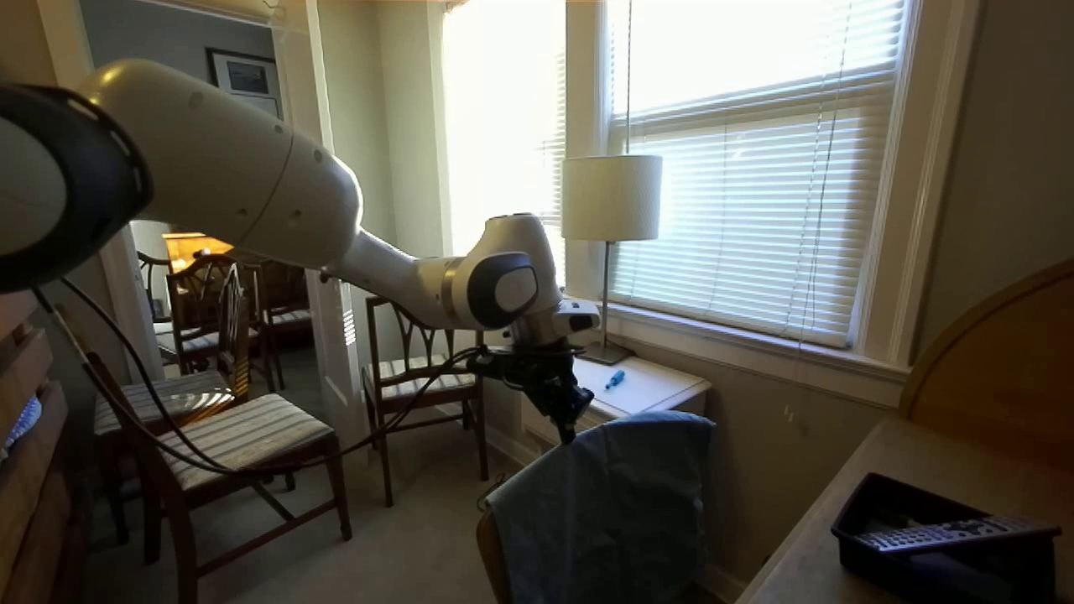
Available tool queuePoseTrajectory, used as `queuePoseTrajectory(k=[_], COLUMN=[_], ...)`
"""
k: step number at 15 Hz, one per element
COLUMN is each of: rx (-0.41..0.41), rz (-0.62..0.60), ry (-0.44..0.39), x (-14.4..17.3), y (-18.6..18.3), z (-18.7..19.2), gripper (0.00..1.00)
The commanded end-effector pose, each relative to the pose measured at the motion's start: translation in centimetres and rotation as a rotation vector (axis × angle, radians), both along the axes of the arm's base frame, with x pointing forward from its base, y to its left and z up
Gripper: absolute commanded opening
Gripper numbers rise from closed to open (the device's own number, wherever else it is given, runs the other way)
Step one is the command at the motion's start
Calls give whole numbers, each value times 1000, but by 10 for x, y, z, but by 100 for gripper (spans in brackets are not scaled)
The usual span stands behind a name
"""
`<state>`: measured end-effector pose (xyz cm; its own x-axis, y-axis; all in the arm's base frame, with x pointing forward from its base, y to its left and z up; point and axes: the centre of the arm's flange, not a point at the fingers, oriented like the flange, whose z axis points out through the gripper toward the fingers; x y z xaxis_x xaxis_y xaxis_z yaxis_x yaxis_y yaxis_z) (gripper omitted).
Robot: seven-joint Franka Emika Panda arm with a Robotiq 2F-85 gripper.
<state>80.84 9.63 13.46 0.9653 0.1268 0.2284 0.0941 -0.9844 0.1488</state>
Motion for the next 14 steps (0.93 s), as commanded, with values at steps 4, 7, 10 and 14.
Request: queuePoseTrajectory(k=[4,7,10,14], rx=[5,19,26,24], rz=[20,19,18,5], ry=[-25,-80,-160,-278], x=[1,0,2,8], y=[-1,-4,-7,-15], z=[8,24,46,80], gripper=[0,0,0,0])
